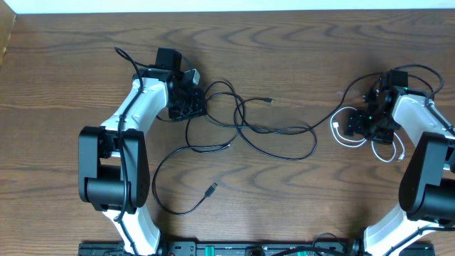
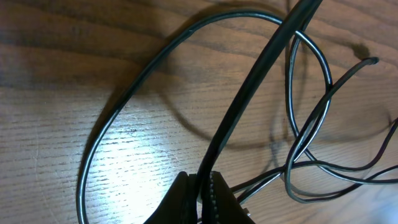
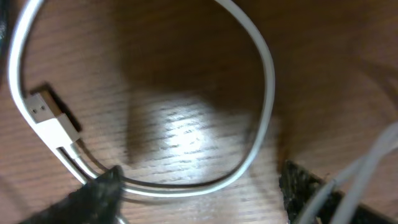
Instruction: Untangle cables
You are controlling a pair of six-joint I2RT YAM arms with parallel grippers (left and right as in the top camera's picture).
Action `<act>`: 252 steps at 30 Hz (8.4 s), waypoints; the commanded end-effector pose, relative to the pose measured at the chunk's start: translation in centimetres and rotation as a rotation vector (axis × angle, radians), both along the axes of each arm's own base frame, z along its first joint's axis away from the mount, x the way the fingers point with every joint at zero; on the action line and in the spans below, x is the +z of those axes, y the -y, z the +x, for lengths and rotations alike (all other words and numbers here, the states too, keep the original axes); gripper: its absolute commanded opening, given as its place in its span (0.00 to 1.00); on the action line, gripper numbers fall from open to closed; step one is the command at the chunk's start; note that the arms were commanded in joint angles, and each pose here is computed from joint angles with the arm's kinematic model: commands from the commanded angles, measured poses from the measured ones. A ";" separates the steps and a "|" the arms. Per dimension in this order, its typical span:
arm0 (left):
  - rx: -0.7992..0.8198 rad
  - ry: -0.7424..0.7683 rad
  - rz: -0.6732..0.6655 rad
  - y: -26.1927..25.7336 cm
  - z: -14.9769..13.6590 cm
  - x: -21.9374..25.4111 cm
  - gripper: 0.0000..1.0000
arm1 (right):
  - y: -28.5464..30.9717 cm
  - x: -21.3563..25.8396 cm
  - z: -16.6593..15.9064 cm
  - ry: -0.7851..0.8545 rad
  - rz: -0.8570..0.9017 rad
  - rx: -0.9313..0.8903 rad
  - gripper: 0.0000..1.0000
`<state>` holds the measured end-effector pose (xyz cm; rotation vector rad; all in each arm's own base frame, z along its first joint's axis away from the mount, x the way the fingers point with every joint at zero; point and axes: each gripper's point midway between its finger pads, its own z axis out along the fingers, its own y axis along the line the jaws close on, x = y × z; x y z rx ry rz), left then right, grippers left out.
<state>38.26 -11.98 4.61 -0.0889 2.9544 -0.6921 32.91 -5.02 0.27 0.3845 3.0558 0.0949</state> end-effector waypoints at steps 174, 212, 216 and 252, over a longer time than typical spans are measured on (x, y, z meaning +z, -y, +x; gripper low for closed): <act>0.007 0.584 -0.101 1.8 4.3 17.6 0.08 | -21.3 11.9 8.7 0.200 0.284 0.749 0.99; -0.052 0.750 -0.318 5.0 5.8 22.8 0.08 | -26.3 5.1 9.0 0.299 0.283 0.994 0.10; -0.052 0.750 -0.318 5.0 5.8 22.7 0.16 | -24.6 6.4 10.1 0.300 0.277 0.869 0.01; -0.041 0.689 -0.302 4.8 5.1 21.4 0.48 | 23.5 30.0 0.7 0.447 -0.212 -0.402 0.01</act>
